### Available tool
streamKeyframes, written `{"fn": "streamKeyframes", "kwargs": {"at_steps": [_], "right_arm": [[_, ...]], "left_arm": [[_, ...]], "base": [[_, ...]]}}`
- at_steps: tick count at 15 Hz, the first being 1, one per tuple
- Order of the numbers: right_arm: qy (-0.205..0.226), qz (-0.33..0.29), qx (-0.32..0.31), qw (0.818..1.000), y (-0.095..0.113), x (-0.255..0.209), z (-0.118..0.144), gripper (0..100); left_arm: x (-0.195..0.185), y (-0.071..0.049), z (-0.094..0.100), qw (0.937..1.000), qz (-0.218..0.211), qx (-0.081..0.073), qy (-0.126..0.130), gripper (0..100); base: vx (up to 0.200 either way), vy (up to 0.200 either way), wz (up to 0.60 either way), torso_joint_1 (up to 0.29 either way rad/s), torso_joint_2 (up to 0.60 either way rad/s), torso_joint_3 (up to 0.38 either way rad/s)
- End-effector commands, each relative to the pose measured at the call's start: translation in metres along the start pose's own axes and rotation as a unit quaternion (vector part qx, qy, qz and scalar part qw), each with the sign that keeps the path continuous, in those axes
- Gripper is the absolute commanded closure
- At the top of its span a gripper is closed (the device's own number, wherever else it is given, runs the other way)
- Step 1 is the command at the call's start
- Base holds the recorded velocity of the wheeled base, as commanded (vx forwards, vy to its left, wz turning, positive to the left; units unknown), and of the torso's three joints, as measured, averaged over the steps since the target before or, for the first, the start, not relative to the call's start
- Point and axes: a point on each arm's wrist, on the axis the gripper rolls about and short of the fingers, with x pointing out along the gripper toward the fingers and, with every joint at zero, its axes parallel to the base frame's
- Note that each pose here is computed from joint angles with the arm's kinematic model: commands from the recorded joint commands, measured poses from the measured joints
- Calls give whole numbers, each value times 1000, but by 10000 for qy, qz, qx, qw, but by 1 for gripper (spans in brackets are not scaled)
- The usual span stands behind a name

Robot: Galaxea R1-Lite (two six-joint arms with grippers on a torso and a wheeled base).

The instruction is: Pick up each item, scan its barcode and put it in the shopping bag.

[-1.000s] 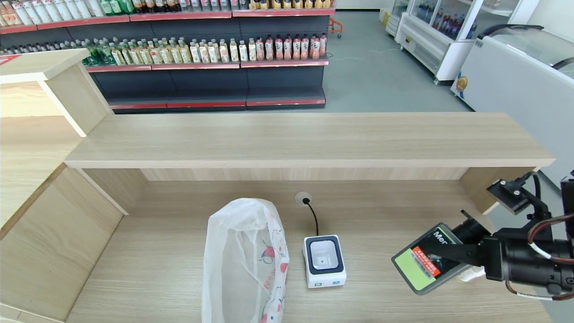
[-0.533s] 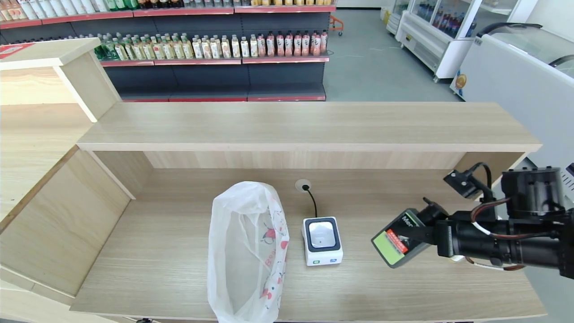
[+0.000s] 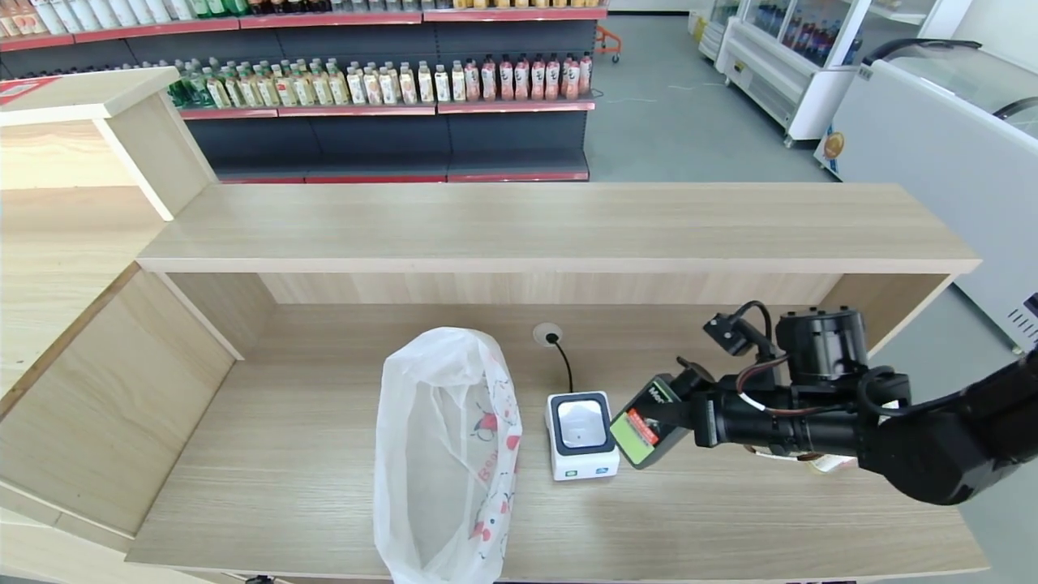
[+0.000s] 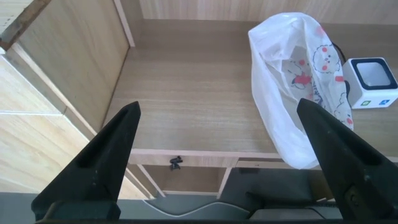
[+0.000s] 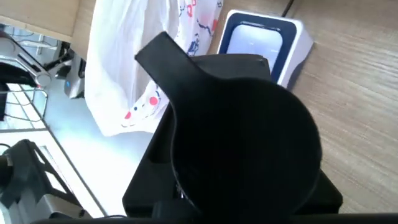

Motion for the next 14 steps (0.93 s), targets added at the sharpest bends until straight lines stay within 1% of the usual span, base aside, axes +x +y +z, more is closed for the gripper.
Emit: {"fn": "streamKeyframes", "kwargs": {"at_steps": [1,4,10,14], "right_arm": [[203,-49,31,9998,-9,30,-13,100],[62,-114,-86,9999,-17,56,-10,100],[13,12,-164,9999,-25,95,-6,100],[94,46,-156,9998,-29,109,-13,100]], "left_arm": [[0,0,0,10000,0,7,-2,0],[0,0,0,10000,8,-1,-2,0],[0,0,0,10000,0,-1,-2,0],[0,0,0,10000,8,-1,-2,0]], "base": [[0,0,0,0,0,0],[0,0,0,0,0,0],[0,0,0,0,0,0],[0,0,0,0,0,0]]}}
